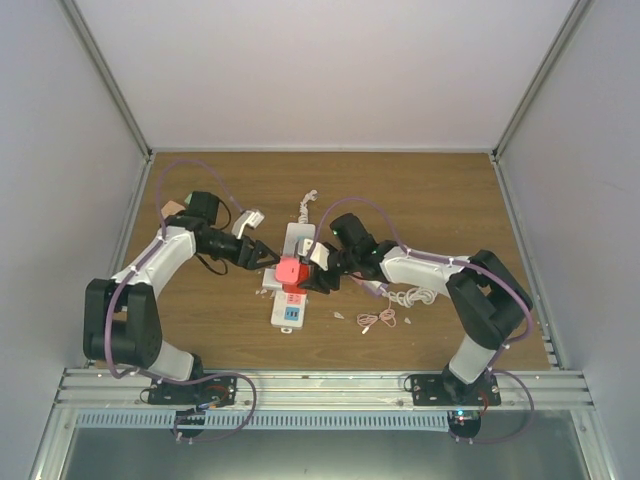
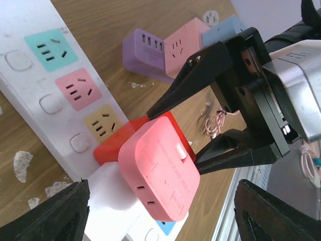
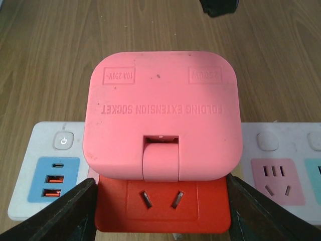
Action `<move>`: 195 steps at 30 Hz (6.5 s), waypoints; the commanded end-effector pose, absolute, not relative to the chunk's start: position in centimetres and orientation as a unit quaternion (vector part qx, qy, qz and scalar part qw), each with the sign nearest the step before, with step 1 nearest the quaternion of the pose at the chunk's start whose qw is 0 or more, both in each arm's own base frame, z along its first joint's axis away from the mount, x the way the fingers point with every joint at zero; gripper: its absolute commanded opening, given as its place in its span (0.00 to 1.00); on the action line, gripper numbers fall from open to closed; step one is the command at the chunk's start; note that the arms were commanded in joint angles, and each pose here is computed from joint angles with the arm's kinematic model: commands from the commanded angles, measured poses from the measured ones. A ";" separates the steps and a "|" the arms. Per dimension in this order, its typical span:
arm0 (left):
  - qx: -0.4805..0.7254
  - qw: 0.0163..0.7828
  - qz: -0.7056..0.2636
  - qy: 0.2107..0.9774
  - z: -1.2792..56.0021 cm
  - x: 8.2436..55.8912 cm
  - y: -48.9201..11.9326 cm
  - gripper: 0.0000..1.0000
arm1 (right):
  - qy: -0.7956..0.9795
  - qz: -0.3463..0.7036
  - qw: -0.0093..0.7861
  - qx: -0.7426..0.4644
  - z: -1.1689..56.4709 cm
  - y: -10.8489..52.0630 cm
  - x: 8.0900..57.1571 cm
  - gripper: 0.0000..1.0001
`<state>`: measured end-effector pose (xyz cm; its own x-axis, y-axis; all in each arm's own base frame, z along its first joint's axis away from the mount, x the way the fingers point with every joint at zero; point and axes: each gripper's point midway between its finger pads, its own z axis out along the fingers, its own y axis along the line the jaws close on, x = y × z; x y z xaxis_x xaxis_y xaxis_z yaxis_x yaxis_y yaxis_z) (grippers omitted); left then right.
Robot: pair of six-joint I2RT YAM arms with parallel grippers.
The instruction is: Pull the plug off the socket
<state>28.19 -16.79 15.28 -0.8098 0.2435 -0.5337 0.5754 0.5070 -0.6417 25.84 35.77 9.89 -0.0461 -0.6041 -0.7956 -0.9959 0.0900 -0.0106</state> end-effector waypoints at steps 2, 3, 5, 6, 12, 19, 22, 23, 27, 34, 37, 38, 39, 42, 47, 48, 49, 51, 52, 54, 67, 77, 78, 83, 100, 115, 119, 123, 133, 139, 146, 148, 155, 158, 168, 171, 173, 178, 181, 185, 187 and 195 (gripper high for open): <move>0.237 0.171 -0.444 0.847 14.7 28.0 -18.0 0.79 | 0.643 0.294 0.344 -0.618 9.9 37.1 25.5 0.67; 0.239 0.168 -0.441 0.849 14.6 27.9 -18.2 0.79 | 0.644 0.293 0.341 -0.619 9.7 37.2 25.4 0.68; 0.240 0.163 -0.437 0.851 14.3 27.7 -18.5 0.79 | 0.646 0.295 0.338 -0.617 9.5 37.2 25.3 0.68; 0.241 0.161 -0.436 0.852 14.2 27.7 -18.7 0.79 | 0.648 0.294 0.339 -0.616 9.5 37.2 25.4 0.68; 0.229 0.146 -0.423 0.865 12.9 27.8 -18.7 0.77 | 0.661 0.284 0.348 -0.601 9.5 37.6 26.5 0.65; 0.230 0.140 -0.423 0.865 12.7 27.7 -18.9 0.68 | 0.676 0.270 0.370 -0.577 9.6 37.8 27.9 0.58; 0.235 0.141 -0.436 0.857 13.3 27.4 -19.2 0.61 | 0.681 0.267 0.375 -0.570 9.7 37.9 28.3 0.57; 0.237 0.142 -0.440 0.854 13.6 27.3 -19.3 0.58 | 0.683 0.265 0.376 -0.568 9.6 37.8 28.4 0.57; 0.243 0.151 -0.443 0.850 14.2 27.2 -19.4 0.50 | 0.688 0.262 0.380 -0.560 9.6 37.8 28.7 0.57; 0.239 0.148 -0.437 0.854 13.9 27.2 -19.4 0.41 | 0.684 0.264 0.389 -0.558 9.9 38.4 28.7 0.57; 0.238 0.147 -0.438 0.855 13.9 27.2 -19.4 0.34 | 0.686 0.259 0.388 -0.558 9.6 38.4 28.9 0.57; 0.236 0.147 -0.437 0.855 13.9 27.2 -19.4 0.31 | 0.688 0.257 0.388 -0.557 9.5 38.4 28.9 0.56; 0.235 0.147 -0.439 0.855 14.0 27.2 -19.4 0.29 | 0.690 0.254 0.387 -0.557 9.4 38.3 28.9 0.55; 0.230 0.145 -0.450 0.850 14.4 27.1 -19.5 0.24 | 0.693 0.246 0.387 -0.556 9.1 38.1 29.0 0.54; 0.220 0.140 -0.493 0.830 16.2 26.6 -19.8 0.17 | 0.699 0.237 0.389 -0.552 8.9 37.9 29.3 0.50; 0.218 0.138 -0.500 0.826 16.4 26.4 -19.9 0.15 | 0.701 0.235 0.388 -0.550 8.9 37.8 29.4 0.50; 0.216 0.138 -0.506 0.823 16.7 26.4 -19.9 0.13 | 0.702 0.234 0.388 -0.549 8.8 37.8 29.4 0.49; 0.212 0.140 -0.516 0.818 17.1 26.3 -19.8 0.09 | 0.705 0.232 0.387 -0.547 8.7 37.6 29.5 0.49; 0.209 0.141 -0.522 0.815 17.4 26.4 -19.6 0.08 | 0.705 0.231 0.387 -0.547 8.7 37.6 29.4 0.48; 0.201 0.142 -0.532 0.810 17.9 26.4 -19.4 0.06 | 0.706 0.229 0.387 -0.547 8.7 37.5 29.5 0.47; 0.159 0.152 -0.562 0.797 18.7 26.9 -17.5 0.00 | 0.708 0.228 0.389 -0.545 8.8 37.3 29.4 0.47; 0.172 0.211 -0.536 0.799 19.4 27.8 -15.3 0.00 | 0.658 0.275 0.428 -0.556 15.6 38.5 28.8 0.77; 0.180 0.218 -0.540 0.793 19.8 27.7 -15.3 0.00 | 0.653 0.287 0.428 -0.555 16.5 38.7 28.8 0.78; 0.216 0.260 -0.552 0.763 22.5 28.1 -15.1 0.00 | 0.624 0.351 0.424 -0.555 21.4 38.4 29.1 0.79; 0.347 0.422 -0.486 0.682 29.5 28.0 -16.2 0.00 | 0.583 0.572 0.313 -0.485 29.9 35.5 27.2 0.53; 0.386 0.415 -0.495 0.658 29.9 26.1 -19.3 0.00 | 0.561 0.604 0.278 -0.493 30.7 37.5 24.6 0.40; 0.399 0.403 -0.514 0.643 30.0 25.3 -19.8 0.00 | 0.561 0.604 0.278 -0.493 30.6 37.5 24.6 0.38; 0.399 0.400 -0.514 0.646 29.9 25.4 -19.9 0.00 | 0.550 0.603 0.288 -0.501 31.0 37.5 24.4 0.29; 0.389 0.403 -0.476 0.678 28.8 26.8 -19.5 0.18 | 0.549 0.602 0.289 -0.504 31.0 37.2 24.2 0.03; 0.384 0.391 -0.458 0.700 28.1 27.5 -18.9 0.43 | 0.552 0.602 0.288 -0.500 30.9 36.9 24.4 0.01; 0.393 0.396 -0.473 0.682 28.4 26.8 -18.9 0.23 | 0.545 0.616 0.269 -0.501 30.5 36.8 23.7 0.01; 0.392 0.396 -0.479 0.679 28.3 26.8 -19.0 0.12 | 0.533 0.628 0.255 -0.507 30.5 36.8 23.1 0.01; 0.387 0.382 -0.499 0.675 27.8 26.9 -19.3 0.00 | 0.508 0.642 0.237 -0.523 31.3 37.3 21.7 0.26; 0.382 0.384 -0.498 0.677 27.8 27.2 -19.3 0.00 | 0.503 0.645 0.232 -0.526 31.5 37.8 21.5 0.27; 0.377 0.376 -0.478 0.699 26.3 28.0 -19.1 0.00 | 0.494 0.644 0.238 -0.533 32.6 38.4 21.8 0.56; 0.370 0.384 -0.477 0.699 26.6 28.6 -18.3 0.00 | 0.528 0.623 0.273 -0.508 32.3 37.7 25.1 0.74; 0.359 0.392 -0.476 0.700 26.8 29.3 -17.3 0.00 | 0.550 0.610 0.294 -0.488 32.1 36.8 27.4 0.83; 0.328 0.416 -0.441 0.724 26.9 32.6 -14.1 0.00 | 0.581 0.573 0.341 -0.467 31.7 34.9 30.8 0.99; 0.307 0.425 -0.411 0.746 26.5 35.1 -11.9 0.00 | 0.595 0.552 0.354 -0.464 30.9 34.1 31.8 1.00; 0.258 0.420 -0.355 0.794 24.1 39.4 -8.1 0.00 | 0.605 0.528 0.364 -0.472 29.5 33.2 32.0 1.00; 0.239 0.412 -0.333 0.814 22.6 41.2 -6.6 0.00 | 0.610 0.516 0.366 -0.477 28.8 32.9 31.8 1.00; 0.178 0.376 -0.267 0.870 16.9 47.4 -2.6 0.02 | 0.617 0.506 0.360 -0.484 27.4 32.6 31.4 1.00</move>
<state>44.53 -4.70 18.35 -0.6410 0.1022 -0.7607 0.5748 0.7207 -0.3875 31.66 33.16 27.16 -0.3133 -0.2254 -0.9225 -0.9478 0.0130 0.3187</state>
